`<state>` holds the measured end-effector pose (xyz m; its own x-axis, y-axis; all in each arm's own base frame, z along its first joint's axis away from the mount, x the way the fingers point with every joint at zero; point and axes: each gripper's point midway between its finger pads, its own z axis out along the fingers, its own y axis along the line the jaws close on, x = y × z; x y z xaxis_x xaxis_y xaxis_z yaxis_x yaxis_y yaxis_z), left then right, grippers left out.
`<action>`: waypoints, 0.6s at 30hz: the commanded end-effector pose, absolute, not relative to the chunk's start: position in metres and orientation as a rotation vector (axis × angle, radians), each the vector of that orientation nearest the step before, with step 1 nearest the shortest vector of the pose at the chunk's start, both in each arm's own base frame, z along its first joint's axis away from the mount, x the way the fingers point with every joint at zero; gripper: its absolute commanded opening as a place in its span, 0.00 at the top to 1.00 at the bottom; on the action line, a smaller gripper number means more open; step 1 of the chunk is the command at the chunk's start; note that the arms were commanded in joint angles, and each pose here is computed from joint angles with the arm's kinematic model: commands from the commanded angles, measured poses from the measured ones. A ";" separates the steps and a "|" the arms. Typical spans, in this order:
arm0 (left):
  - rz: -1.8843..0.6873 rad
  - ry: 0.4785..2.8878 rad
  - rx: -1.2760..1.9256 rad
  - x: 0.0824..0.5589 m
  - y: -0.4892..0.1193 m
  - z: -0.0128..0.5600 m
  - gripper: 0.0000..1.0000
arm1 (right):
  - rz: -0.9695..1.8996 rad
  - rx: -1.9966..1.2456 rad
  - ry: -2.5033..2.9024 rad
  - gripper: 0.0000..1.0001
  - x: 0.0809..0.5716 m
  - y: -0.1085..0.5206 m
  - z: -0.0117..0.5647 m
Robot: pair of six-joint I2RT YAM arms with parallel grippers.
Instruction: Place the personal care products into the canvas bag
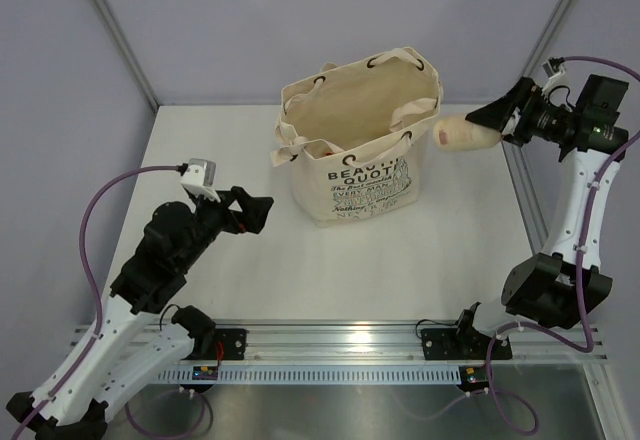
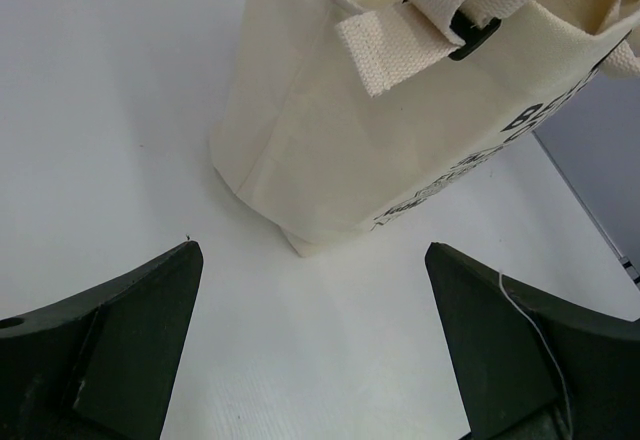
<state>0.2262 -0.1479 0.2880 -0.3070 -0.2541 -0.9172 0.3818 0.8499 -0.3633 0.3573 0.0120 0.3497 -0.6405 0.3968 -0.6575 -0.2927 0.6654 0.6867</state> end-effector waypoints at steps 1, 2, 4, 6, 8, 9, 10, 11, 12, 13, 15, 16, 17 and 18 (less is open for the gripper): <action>-0.594 1.726 0.094 0.231 -0.142 0.313 0.01 | 1.178 -0.135 1.771 1.00 0.340 0.040 0.458; -0.582 1.729 0.093 0.232 -0.141 0.313 0.01 | 1.217 -0.121 1.764 1.00 0.342 0.044 0.468; -0.574 1.728 0.092 0.234 -0.140 0.316 0.01 | 1.205 -0.200 1.700 1.00 0.345 0.050 0.497; -0.573 1.728 0.082 0.235 -0.140 0.318 0.01 | 1.235 -0.252 1.657 1.00 0.341 0.066 0.525; -0.582 1.728 0.067 0.235 -0.140 0.319 0.01 | 1.285 -0.284 1.642 1.00 0.351 0.084 0.534; -0.589 1.723 0.060 0.235 -0.141 0.320 0.01 | 1.276 -0.329 1.611 1.00 0.348 0.092 0.548; -0.591 1.728 0.057 0.235 -0.141 0.318 0.01 | 1.289 -0.331 1.612 1.00 0.359 0.096 0.546; -0.599 1.725 0.044 0.235 -0.140 0.319 0.01 | 1.286 -0.351 1.603 1.00 0.365 0.102 0.546; -0.604 1.725 0.038 0.234 -0.140 0.319 0.01 | 1.290 -0.387 1.586 1.00 0.366 0.118 0.551; -0.606 1.726 0.033 0.233 -0.140 0.317 0.01 | 1.313 -0.368 1.624 1.00 0.381 0.123 0.537; -0.613 1.722 0.016 0.231 -0.138 0.317 0.01 | 1.251 -0.441 1.614 1.00 0.392 0.145 0.528; -0.609 1.726 0.010 0.231 -0.137 0.315 0.01 | 1.260 -0.417 1.686 1.00 0.406 0.152 0.505; -0.610 1.729 -0.002 0.230 -0.135 0.314 0.01 | 1.141 -0.472 1.655 1.00 0.416 0.154 0.503; -0.609 1.732 -0.010 0.227 -0.133 0.313 0.01 | 1.137 -0.501 1.718 1.00 0.413 0.174 0.485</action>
